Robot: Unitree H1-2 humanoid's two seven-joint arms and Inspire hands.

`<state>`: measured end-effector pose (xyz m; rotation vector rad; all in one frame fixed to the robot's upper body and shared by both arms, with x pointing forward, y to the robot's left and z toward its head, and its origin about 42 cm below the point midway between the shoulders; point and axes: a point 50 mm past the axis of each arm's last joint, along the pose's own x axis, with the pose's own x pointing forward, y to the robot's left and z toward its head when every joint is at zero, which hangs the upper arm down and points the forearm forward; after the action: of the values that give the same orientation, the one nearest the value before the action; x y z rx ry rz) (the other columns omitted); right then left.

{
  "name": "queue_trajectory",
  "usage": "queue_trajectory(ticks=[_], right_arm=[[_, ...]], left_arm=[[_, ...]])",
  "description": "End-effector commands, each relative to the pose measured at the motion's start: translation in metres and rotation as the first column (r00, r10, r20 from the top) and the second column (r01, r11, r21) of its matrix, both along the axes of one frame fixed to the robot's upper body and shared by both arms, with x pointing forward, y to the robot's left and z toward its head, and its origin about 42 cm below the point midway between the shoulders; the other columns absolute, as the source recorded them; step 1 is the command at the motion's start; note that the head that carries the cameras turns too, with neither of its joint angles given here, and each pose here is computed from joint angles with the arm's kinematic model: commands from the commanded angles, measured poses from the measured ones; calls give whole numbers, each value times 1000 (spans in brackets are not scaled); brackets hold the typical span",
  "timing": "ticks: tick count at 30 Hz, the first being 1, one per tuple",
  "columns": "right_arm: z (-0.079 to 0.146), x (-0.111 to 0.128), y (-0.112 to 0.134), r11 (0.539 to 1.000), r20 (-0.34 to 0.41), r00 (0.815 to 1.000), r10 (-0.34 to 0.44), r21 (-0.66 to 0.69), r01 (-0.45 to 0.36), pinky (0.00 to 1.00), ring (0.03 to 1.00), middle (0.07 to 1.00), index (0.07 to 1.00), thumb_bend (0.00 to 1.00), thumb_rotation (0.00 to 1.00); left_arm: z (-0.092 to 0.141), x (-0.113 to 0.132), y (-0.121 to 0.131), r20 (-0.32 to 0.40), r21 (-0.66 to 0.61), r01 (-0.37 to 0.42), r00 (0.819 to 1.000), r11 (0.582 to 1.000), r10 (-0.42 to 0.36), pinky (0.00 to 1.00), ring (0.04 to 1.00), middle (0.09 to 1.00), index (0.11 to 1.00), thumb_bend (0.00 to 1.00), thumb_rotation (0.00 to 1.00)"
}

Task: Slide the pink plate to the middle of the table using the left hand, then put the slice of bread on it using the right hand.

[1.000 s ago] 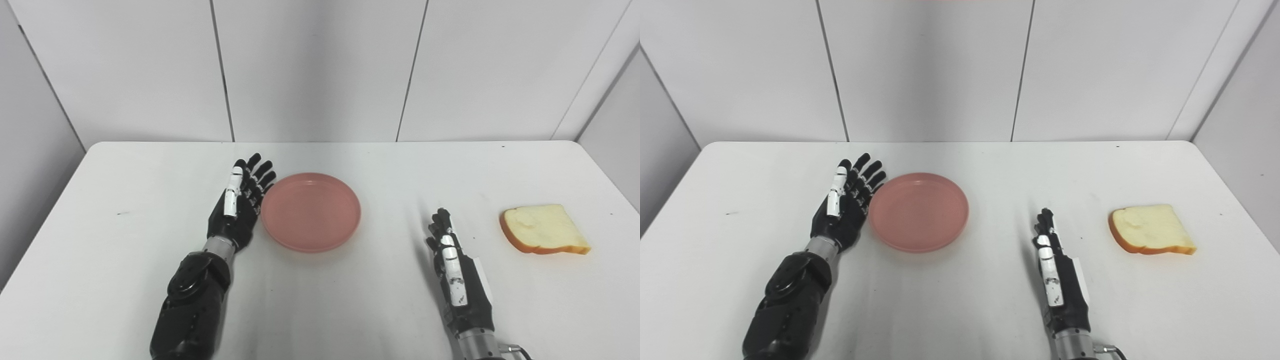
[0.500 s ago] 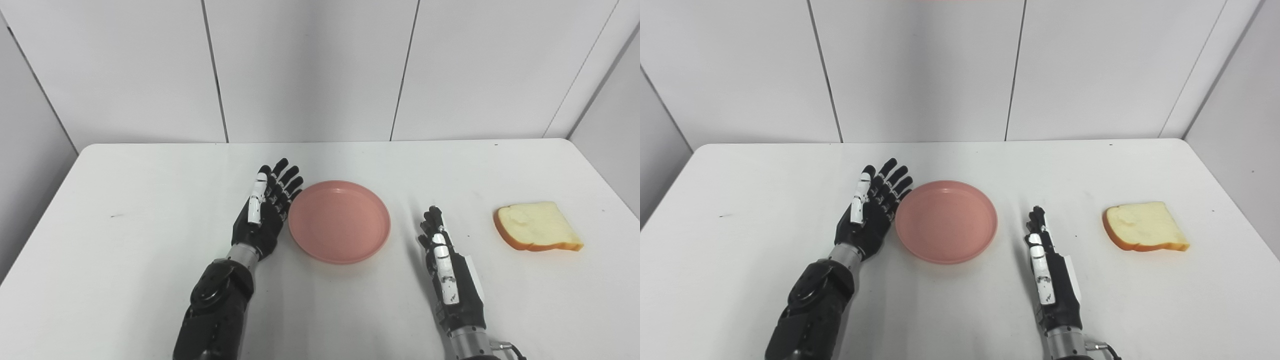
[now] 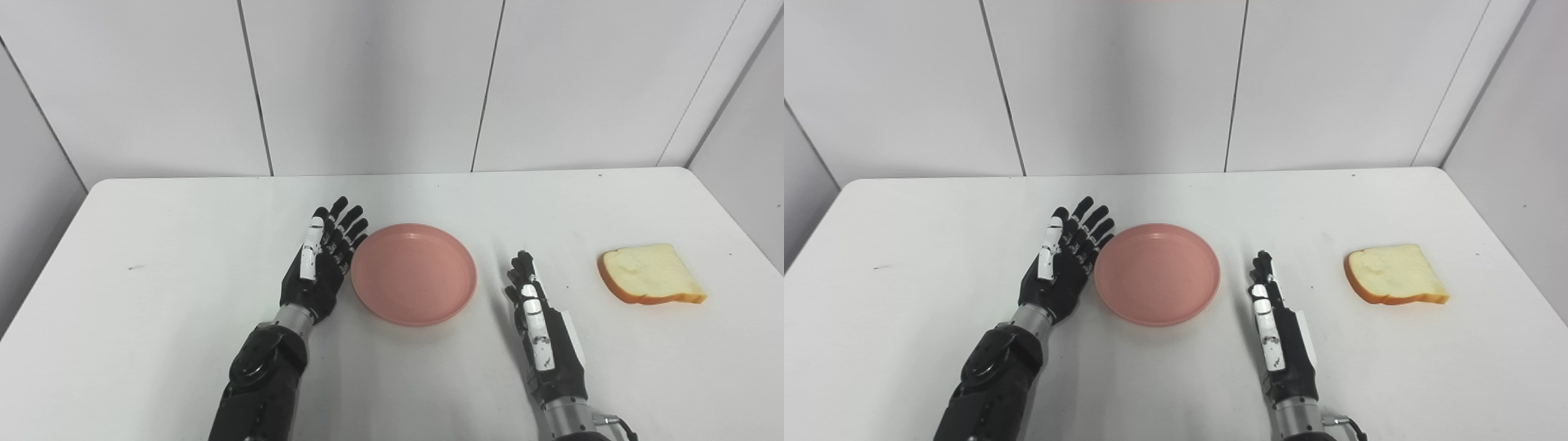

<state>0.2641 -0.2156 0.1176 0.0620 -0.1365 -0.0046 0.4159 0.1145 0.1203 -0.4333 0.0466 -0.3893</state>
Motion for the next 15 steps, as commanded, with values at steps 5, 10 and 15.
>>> queue_trajectory(ticks=[5, 10, 15], right_arm=[[-7, -11, 0, 998, -36, 999, -29, 57, 31, 1000, 1000, 1000, 1000, 399, 1000], [14, -8, -10, 996, 24, 997, -72, 56, 71, 1000, 1000, 1000, 1000, 417, 1000], [41, 2, -21, 991, 115, 985, -132, 42, 128, 1000, 993, 998, 996, 429, 1000]], left_arm=[[-16, -6, 31, -70, 66, -29, 997, 997, 34, 957, 961, 955, 955, 428, 1000], [-16, -10, 46, -74, 86, -57, 995, 995, 64, 985, 955, 944, 949, 436, 1000], [-21, -13, 50, -82, 67, -59, 995, 996, 64, 984, 961, 951, 954, 445, 1000]])
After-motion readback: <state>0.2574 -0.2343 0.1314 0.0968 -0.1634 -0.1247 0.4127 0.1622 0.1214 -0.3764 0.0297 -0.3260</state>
